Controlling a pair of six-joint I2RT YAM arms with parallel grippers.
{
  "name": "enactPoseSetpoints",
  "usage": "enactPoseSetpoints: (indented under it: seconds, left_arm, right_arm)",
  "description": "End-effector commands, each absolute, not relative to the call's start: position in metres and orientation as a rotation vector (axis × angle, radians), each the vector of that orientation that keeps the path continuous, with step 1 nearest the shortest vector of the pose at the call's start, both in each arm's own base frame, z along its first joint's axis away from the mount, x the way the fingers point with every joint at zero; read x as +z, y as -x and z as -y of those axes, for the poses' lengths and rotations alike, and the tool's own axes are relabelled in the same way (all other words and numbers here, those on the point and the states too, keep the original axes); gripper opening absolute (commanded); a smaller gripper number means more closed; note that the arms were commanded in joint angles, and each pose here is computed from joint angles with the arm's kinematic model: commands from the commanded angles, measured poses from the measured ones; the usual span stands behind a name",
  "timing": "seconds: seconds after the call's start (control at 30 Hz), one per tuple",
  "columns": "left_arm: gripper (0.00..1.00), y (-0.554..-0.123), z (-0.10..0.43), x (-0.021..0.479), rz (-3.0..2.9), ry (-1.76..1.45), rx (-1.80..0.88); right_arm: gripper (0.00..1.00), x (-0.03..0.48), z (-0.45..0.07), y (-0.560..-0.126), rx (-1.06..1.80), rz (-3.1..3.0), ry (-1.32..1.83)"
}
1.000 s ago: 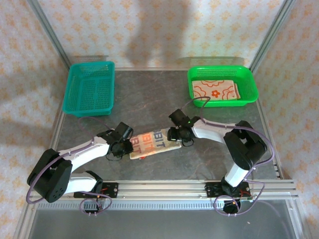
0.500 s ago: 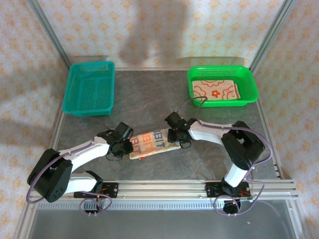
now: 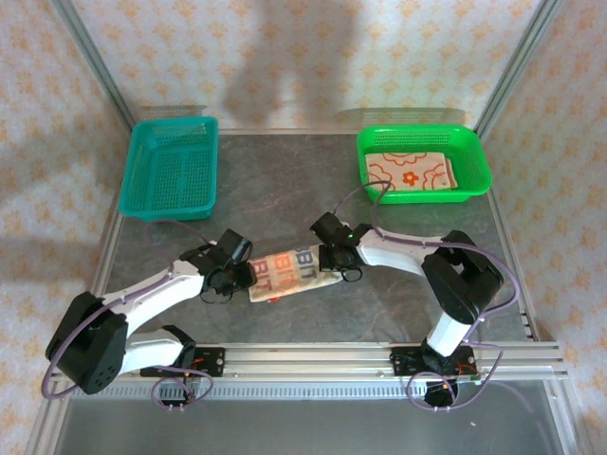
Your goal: Fold and stack the towels
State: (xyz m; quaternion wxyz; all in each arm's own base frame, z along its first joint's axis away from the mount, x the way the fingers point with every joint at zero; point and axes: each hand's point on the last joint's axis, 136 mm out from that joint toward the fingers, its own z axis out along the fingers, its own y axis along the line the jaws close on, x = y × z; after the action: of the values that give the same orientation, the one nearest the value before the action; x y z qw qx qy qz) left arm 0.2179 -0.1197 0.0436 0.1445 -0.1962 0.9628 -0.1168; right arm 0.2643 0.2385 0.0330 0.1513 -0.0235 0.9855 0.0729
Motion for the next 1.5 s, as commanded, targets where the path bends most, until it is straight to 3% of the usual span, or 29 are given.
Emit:
enactPoseSetpoints:
  seconds: [0.0, 0.27, 0.83, 1.47]
  left_arm:
    - [0.53, -0.233, 0.114, 0.081, -2.675, 0.541, -0.317]
    - [1.0, -0.248, 0.111, 0.134, -2.547, 0.536, -0.365]
    - [1.0, -0.249, 0.103, 0.152, -2.505, 0.553, -0.353]
    - [1.0, -0.269, 0.107, 0.148, -2.539, 0.536, -0.317]
  right_arm:
    - [0.0, 0.076, -0.214, -0.28, 0.028, -2.759, 0.083]
    - [0.0, 0.149, -0.202, -0.334, -0.055, -2.629, 0.074]
    - [0.0, 0.211, -0.171, -0.467, -0.237, -2.535, 0.006]
    - [0.0, 0.254, -0.045, -0.512, -0.325, -2.456, -0.226]
